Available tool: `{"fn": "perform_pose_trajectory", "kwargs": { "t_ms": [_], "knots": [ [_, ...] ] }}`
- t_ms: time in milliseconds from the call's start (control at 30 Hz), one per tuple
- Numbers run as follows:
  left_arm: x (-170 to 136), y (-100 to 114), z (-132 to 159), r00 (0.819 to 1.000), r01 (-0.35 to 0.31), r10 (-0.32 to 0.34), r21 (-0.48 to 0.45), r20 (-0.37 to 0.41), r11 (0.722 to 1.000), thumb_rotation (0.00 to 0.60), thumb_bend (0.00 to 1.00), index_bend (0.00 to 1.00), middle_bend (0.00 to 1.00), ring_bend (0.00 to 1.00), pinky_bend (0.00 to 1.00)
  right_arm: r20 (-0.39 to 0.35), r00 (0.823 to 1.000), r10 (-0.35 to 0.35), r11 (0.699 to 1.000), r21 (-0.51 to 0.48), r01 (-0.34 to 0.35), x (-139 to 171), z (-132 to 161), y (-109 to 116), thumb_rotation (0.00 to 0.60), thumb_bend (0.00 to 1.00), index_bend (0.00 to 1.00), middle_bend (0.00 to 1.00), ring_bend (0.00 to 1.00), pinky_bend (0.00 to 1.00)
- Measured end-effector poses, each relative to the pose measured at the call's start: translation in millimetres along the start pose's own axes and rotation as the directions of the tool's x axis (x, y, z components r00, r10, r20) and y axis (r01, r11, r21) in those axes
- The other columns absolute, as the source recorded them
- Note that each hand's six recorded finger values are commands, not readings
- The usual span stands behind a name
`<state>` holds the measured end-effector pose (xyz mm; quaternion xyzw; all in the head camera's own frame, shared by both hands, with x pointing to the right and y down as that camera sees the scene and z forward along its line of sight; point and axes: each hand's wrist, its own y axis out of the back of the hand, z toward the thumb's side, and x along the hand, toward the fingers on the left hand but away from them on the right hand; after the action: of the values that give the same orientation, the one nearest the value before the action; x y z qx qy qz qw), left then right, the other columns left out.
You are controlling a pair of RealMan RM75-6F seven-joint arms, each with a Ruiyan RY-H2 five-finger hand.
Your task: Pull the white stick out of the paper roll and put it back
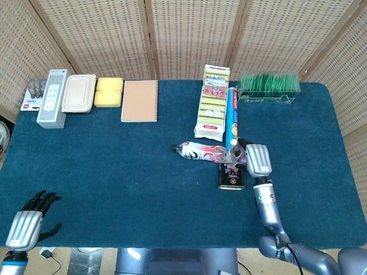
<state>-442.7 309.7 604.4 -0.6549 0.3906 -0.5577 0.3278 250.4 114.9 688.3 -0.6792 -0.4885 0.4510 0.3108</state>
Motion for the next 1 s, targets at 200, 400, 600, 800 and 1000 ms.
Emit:
{"fn": "perform_pose_trajectory", "kwargs": {
  "t_ms": [200,400,600,800,1000],
  "knots": [
    [-0.2,0.1,-0.7,1.000,0.000,0.000,-0.001,-0.001,1.000,0.600,0.18,0.25,0.22,0.12,0.24,0.002,1.000,0.004,1.000,-0.001,-0.004,1.0,0.6,-1.4,0.600,0.44,0.42,0.53,0.61,0.64],
    [-0.8,0.1,-2.2,1.000,0.001,-0.001,-0.002,-0.005,1.000,0.600,0.18,0.25,0.22,0.12,0.24,0.000,1.000,0.000,1.000,0.002,0.000,0.1,2.2,-1.5,0.600,0.44,0.44,0.55,0.64,0.66],
    [-1.0,-0.1,-2.5,1.000,0.001,-0.001,-0.003,-0.006,1.000,0.600,0.18,0.25,0.22,0.12,0.24,0.004,1.000,-0.013,1.000,0.002,0.013,-0.7,2.4,-0.5,0.600,0.44,0.46,0.59,0.67,0.67],
    [-0.7,-1.3,-2.0,1.000,0.005,-0.005,-0.003,-0.005,1.000,0.600,0.18,0.25,0.22,0.12,0.24,0.011,1.000,-0.018,1.000,0.001,0.018,-1.1,1.1,-0.5,0.600,0.44,0.47,0.60,0.69,0.67],
    [-0.4,-1.4,-1.6,1.000,0.007,-0.007,-0.004,-0.004,1.000,0.600,0.18,0.25,0.22,0.12,0.24,0.015,1.000,-0.020,1.000,-0.002,0.020,-1.6,0.6,-0.5,0.600,0.44,0.49,0.63,0.71,0.69]
  ]
}}
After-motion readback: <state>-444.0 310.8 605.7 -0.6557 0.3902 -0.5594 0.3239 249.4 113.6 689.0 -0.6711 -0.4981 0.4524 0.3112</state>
